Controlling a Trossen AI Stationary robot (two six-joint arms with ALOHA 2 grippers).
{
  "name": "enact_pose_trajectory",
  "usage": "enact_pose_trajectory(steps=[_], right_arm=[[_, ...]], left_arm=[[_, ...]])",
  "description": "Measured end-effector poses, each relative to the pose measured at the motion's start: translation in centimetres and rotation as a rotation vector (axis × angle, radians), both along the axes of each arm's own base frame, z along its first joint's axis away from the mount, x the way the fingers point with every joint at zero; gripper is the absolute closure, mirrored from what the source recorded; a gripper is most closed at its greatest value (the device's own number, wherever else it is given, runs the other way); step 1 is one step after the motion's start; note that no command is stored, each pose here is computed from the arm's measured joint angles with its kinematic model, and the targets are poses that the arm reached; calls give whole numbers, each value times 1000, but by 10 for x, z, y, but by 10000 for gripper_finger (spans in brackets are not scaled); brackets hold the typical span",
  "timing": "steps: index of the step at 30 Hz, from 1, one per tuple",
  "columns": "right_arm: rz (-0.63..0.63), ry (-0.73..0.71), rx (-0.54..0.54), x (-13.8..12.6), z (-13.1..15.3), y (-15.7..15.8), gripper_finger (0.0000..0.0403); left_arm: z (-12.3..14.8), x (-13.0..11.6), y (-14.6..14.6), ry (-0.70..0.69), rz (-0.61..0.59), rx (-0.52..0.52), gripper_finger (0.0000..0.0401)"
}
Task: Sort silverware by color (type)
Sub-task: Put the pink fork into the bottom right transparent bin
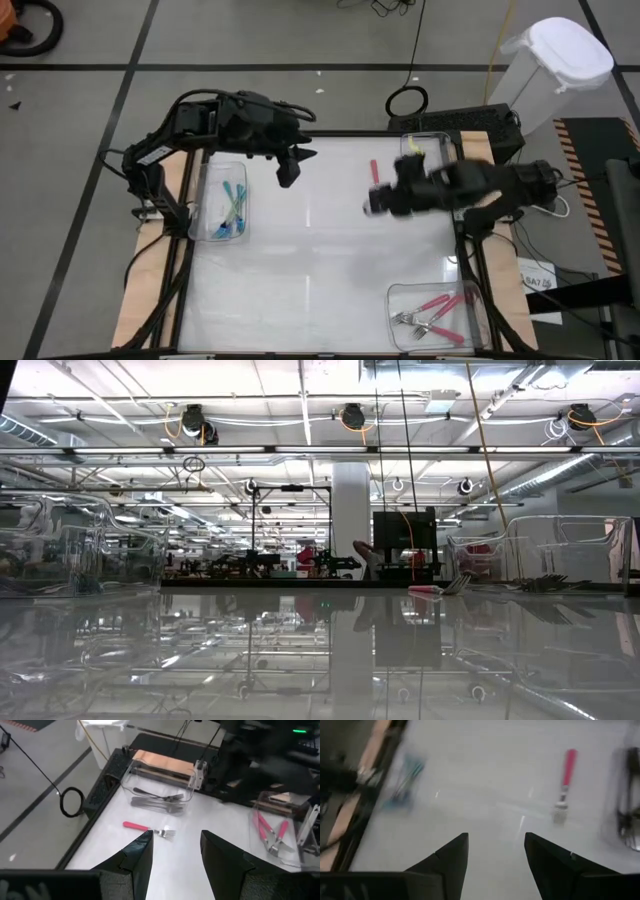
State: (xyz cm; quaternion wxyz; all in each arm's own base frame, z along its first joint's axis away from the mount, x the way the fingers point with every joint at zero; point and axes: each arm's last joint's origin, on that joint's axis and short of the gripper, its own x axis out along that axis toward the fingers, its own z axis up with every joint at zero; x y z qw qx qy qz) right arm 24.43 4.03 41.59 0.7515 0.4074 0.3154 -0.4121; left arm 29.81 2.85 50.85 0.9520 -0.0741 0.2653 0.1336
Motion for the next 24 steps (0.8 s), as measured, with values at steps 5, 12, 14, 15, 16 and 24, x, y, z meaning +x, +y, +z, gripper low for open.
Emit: enact_pose_trajectory(steps=[5,12,14,15,16,24], right_arm=[[-175,-3,45,10,-3,-52,213],[-85,84,52,36,-22,-116,207],[-100,149,82,41,-33,-132,201],[-116,184,109,41,-40,-140,198],[-129,222,136,43,-47,-147,196],[82,494,222,63,-100,-188,188]], left_arm=[[6,-10,-4,-26,3,-46,235],[7,-15,-7,-11,-8,-49,235],[8,-16,-7,-18,-7,-49,235],[8,-17,-7,-22,-4,-54,235],[8,-17,-7,-24,1,-61,235],[7,-17,-6,-26,41,-103,235]])
